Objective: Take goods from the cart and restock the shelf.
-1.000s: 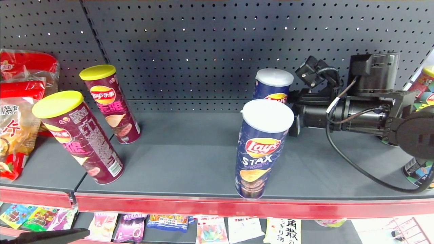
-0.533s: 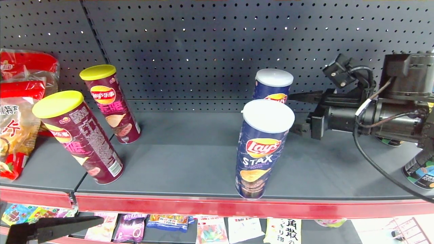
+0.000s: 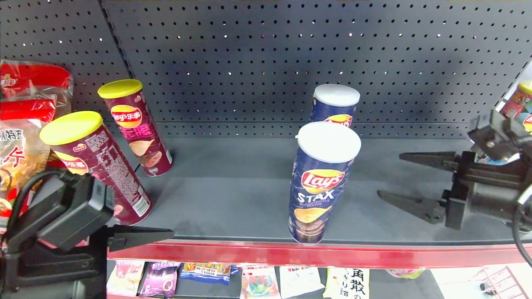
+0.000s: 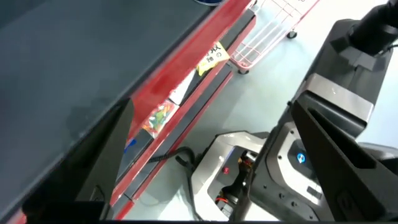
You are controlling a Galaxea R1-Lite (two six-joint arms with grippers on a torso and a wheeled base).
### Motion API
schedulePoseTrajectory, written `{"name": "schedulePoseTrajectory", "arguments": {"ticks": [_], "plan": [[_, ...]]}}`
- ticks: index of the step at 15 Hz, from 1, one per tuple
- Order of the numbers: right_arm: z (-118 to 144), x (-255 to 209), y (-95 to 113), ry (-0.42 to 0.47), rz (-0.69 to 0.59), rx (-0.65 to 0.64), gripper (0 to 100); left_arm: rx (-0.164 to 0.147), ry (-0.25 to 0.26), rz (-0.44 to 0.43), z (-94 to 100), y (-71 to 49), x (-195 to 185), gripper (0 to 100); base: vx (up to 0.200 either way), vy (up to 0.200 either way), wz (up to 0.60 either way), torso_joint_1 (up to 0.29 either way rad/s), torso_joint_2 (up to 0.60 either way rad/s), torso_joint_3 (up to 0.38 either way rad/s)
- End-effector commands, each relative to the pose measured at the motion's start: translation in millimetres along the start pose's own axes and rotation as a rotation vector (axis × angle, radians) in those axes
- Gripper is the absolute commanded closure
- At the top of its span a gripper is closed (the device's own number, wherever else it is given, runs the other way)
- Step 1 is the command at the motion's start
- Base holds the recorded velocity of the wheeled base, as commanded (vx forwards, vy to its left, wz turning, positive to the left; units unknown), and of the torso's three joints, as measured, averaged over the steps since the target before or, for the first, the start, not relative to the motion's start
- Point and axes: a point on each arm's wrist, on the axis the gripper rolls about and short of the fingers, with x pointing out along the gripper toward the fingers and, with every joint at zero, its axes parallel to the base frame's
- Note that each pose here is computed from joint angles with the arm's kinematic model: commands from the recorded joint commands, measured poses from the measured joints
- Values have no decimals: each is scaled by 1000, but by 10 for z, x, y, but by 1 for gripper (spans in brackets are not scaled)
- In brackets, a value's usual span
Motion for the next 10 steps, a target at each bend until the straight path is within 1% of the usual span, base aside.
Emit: {"name": "schedulePoseTrajectory", "arguments": {"ticks": [1, 2, 4, 5, 6, 7, 8, 10], "plan": [[-148, -429, 259, -46, -19, -16, 0, -18, 52, -7, 68, 108, 257, 0, 0, 0, 0, 0, 0, 0], [-170, -482, 296, -54, -20, -18, 0, -17, 54, -7, 71, 122, 290, 0, 0, 0, 0, 0, 0, 0], [-268, -747, 464, -108, -32, -22, 0, -9, 91, -12, 47, 187, 470, 0, 0, 0, 0, 0, 0, 0], [-308, -835, 522, -129, -40, -14, 0, 2, 110, -13, 29, 221, 561, 0, 0, 0, 0, 0, 0, 0], [-356, -918, 574, -147, -53, 5, 0, 23, 125, -18, 11, 253, 658, 0, 0, 0, 0, 0, 0, 0], [-383, -979, 593, -158, -95, 25, 0, 41, 130, -22, 14, 286, 741, 0, 0, 0, 0, 0, 0, 0], [-396, -1021, 598, -164, -138, 44, 0, 53, 122, -21, 51, 317, 811, 0, 0, 0, 0, 0, 0, 0], [-394, -1058, 598, -175, -174, 56, 0, 59, 114, -19, 149, 371, 925, 0, 0, 0, 0, 0, 0, 0]]}}
